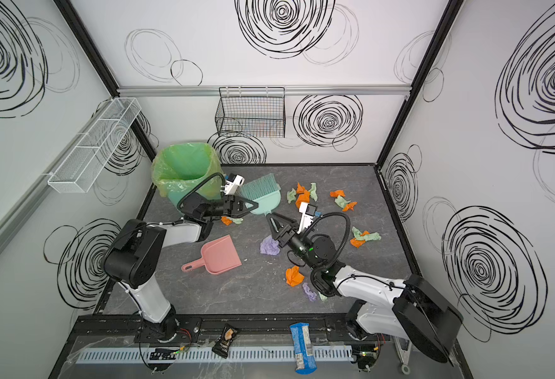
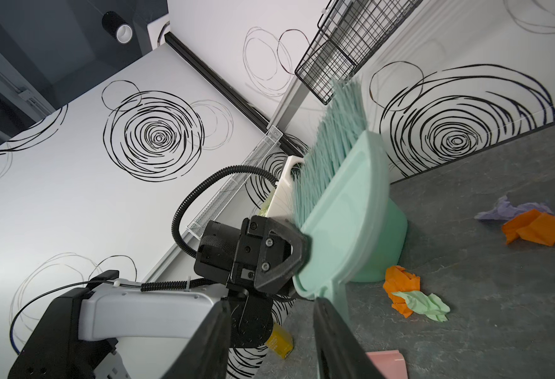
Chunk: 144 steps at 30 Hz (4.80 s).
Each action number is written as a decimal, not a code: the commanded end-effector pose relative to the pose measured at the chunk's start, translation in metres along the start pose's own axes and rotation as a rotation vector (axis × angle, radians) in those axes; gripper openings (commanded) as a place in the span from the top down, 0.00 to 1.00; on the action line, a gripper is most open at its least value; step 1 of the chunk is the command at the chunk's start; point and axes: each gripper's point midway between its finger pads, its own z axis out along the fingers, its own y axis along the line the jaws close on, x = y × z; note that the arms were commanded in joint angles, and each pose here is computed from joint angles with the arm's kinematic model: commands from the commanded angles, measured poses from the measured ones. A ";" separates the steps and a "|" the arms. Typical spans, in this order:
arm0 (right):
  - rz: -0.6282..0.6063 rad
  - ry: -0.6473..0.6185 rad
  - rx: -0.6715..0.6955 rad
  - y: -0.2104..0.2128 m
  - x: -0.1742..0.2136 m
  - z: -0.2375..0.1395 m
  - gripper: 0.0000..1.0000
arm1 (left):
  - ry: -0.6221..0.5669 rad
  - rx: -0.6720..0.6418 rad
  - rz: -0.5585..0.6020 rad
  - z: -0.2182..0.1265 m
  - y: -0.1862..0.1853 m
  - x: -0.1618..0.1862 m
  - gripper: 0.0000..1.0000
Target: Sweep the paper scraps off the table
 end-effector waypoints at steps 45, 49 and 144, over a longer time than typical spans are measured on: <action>0.101 -0.201 -0.078 0.019 -0.011 0.018 0.72 | -0.083 0.014 0.108 -0.014 -0.024 -0.010 1.00; 0.097 -0.197 -0.077 0.020 -0.010 0.021 0.75 | -0.084 0.017 0.108 -0.014 -0.025 -0.010 1.00; -0.296 -0.042 0.661 -0.115 -0.063 -0.118 1.00 | 0.679 -1.231 1.064 -0.191 0.057 0.092 0.04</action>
